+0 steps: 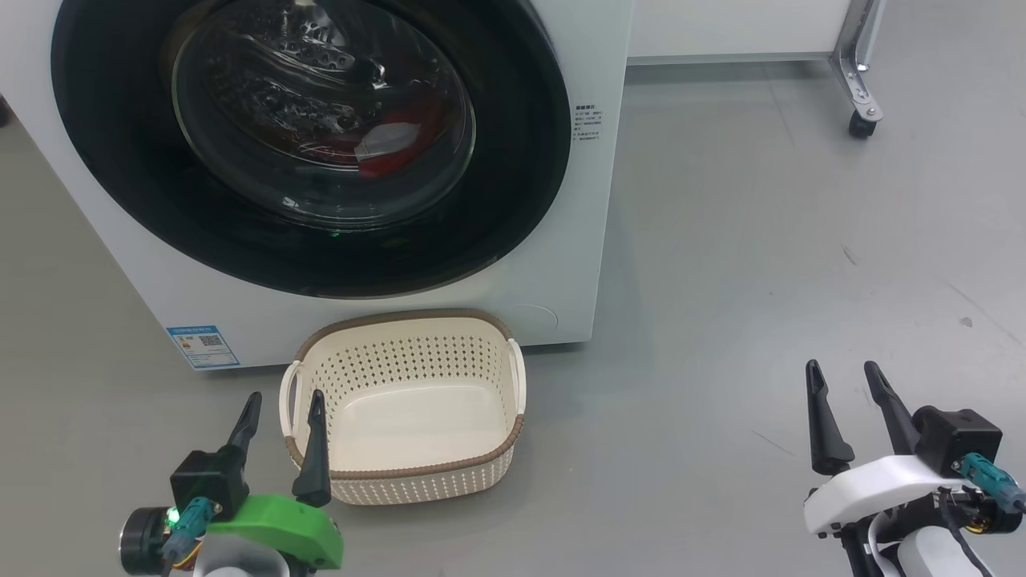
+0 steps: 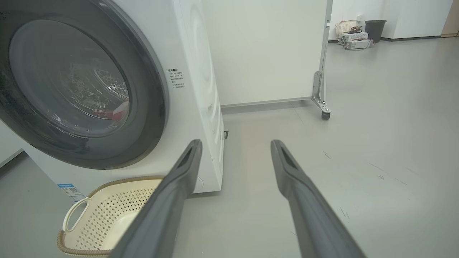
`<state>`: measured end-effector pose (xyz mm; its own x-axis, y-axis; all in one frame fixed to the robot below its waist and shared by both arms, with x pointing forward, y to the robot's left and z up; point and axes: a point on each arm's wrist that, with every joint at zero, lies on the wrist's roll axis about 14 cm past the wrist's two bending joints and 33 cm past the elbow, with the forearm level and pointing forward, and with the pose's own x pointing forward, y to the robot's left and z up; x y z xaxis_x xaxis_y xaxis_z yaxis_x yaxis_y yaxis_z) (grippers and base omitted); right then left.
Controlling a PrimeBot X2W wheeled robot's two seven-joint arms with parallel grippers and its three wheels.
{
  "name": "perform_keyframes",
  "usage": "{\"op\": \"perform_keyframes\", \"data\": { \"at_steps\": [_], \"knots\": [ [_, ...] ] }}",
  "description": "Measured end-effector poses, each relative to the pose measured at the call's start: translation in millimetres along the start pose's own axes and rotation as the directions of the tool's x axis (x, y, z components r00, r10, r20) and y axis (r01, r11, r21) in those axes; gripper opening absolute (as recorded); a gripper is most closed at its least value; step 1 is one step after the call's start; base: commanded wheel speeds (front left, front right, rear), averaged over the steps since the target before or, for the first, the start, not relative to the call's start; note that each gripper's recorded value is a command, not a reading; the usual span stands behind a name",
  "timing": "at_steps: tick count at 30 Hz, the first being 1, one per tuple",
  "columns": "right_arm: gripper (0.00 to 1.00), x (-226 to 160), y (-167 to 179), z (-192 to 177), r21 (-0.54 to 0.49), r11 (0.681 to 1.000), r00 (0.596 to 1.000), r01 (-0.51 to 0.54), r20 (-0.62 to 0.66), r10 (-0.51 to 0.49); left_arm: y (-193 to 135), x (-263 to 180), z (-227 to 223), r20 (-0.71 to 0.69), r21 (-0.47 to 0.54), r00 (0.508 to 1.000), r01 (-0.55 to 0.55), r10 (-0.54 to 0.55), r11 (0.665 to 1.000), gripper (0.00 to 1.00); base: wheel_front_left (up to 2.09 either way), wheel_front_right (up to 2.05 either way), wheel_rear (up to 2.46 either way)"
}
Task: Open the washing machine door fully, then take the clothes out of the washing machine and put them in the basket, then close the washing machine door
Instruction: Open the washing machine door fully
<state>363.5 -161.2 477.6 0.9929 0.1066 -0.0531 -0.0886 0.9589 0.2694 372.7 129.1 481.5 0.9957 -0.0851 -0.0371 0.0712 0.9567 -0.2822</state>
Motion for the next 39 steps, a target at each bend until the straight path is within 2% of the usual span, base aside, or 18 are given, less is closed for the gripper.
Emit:
{"op": "perform_keyframes", "data": {
  "at_steps": [5, 6, 7, 19, 21, 24, 27, 30, 31, 39],
  "knots": [
    [1.00, 0, 0, -1, 0.001, 1.000, 1.000, 0.001, -0.003, -0.001, 0, 0, -2, -0.007, -0.002, 1.000, -0.004, 0.004, 1.000, 1.00, 0.00, 0.00, 0.00],
    [0.41, 0, 1, -1, -0.004, 1.000, 1.000, -0.002, -0.004, 0.002, 0, 0, -3, -0.007, -0.002, 1.000, -0.004, 0.004, 1.000, 1.00, 0.00, 0.00, 0.00],
    [0.00, 0, 1, -1, -0.010, 1.000, 1.000, -0.005, -0.004, 0.005, 1, 0, -3, -0.008, -0.002, 1.000, -0.005, 0.005, 1.000, 1.00, 0.00, 0.00, 0.00],
    [0.00, 0, 7, -7, 0.005, 1.000, 0.999, -0.030, -0.022, 0.030, 2, -1, -4, -0.010, 0.004, 1.000, -0.010, 0.010, 1.000, 1.00, 0.00, 0.00, 0.00],
    [0.00, 0, 9, -8, 0.038, 0.999, 0.999, -0.029, -0.024, 0.030, 2, -1, -4, -0.010, 0.003, 1.000, -0.010, 0.010, 1.000, 1.00, 0.00, 0.00, 0.00],
    [0.00, 2, 13, -10, 0.139, 0.990, 0.999, -0.019, -0.026, 0.023, 2, 0, -4, -0.011, 0.005, 1.000, -0.010, 0.010, 1.000, 1.00, 0.00, 0.00, 0.00],
    [0.00, 5, 13, -12, 0.259, 0.966, 1.000, 0.003, -0.030, 0.005, -3, 2, -4, -0.011, 0.029, 1.000, 0.008, -0.007, 1.000, 1.00, 0.00, 0.00, 0.00],
    [0.00, 8, 16, -16, 0.384, 0.923, 0.999, 0.020, -0.041, -0.004, -5, 7, 0, 0.001, 0.027, 1.000, 0.011, -0.011, 1.000, 1.00, 0.00, 0.00, 0.00],
    [0.00, 8, 16, -16, 0.384, 0.923, 0.999, 0.020, -0.041, -0.004, -5, 7, 0, 0.001, 0.027, 1.000, 0.011, -0.011, 1.000, 1.00, 0.00, 0.00, 0.00],
    [0.00, 19, 15, -26, 0.620, 0.780, 0.996, 0.081, -0.080, -0.039, -4, 13, -1, 0.002, 0.018, 1.000, 0.004, -0.004, 1.000, 1.00, 0.00, 0.00, 0.00]
  ]
}}
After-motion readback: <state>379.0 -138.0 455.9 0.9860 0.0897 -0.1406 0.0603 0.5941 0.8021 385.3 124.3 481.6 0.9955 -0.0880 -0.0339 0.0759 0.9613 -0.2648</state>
